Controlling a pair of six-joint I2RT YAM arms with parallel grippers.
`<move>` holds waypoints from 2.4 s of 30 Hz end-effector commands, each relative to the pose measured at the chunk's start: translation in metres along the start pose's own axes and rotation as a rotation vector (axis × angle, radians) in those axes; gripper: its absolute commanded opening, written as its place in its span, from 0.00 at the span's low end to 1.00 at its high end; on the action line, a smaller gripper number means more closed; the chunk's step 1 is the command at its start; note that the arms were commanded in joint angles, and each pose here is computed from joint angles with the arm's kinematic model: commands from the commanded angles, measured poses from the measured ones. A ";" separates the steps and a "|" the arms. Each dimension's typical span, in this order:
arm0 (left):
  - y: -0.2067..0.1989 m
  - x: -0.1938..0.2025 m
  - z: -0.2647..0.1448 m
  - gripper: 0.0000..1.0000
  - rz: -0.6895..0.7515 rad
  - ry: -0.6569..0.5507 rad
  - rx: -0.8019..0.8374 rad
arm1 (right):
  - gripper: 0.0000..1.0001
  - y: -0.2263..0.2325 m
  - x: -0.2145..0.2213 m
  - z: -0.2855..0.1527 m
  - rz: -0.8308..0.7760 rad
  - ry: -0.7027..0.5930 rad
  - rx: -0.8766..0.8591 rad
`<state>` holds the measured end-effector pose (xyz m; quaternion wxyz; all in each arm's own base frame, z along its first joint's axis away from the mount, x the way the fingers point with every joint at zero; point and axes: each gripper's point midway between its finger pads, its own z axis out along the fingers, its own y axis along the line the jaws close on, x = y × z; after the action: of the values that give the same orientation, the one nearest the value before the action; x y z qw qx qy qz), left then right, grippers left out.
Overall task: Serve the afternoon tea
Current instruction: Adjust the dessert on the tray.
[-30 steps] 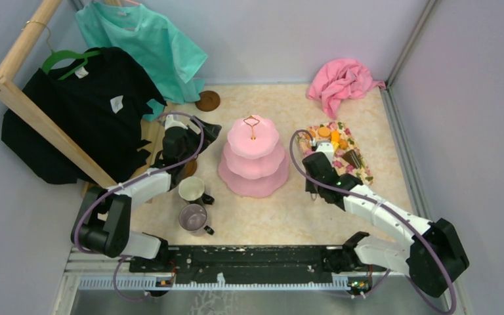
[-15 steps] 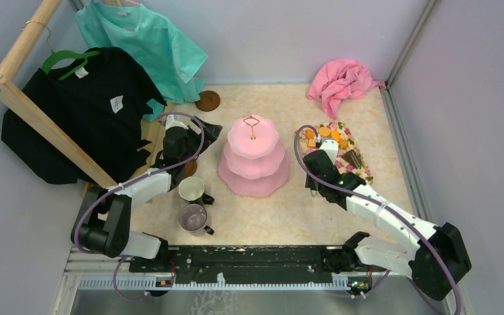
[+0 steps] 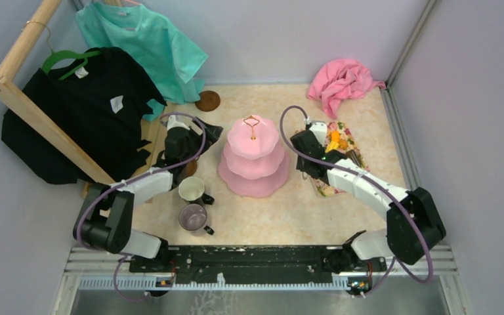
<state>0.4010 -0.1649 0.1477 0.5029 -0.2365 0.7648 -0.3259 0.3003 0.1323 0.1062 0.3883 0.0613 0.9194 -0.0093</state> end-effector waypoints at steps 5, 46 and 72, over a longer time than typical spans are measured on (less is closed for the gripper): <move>-0.015 -0.010 0.006 0.95 0.005 -0.034 0.049 | 0.23 0.019 -0.035 0.016 0.075 -0.050 -0.036; -0.023 -0.011 -0.012 0.95 -0.003 -0.023 0.076 | 0.13 -0.021 0.039 -0.001 0.225 0.092 -0.008; -0.039 -0.004 -0.024 0.95 -0.014 -0.004 0.125 | 0.12 -0.058 0.080 -0.046 0.282 0.101 0.104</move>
<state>0.3876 -0.1769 0.1756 0.5138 -0.2177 0.7469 -0.3616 0.2077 0.0957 0.0703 0.3188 0.1859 0.9294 0.0082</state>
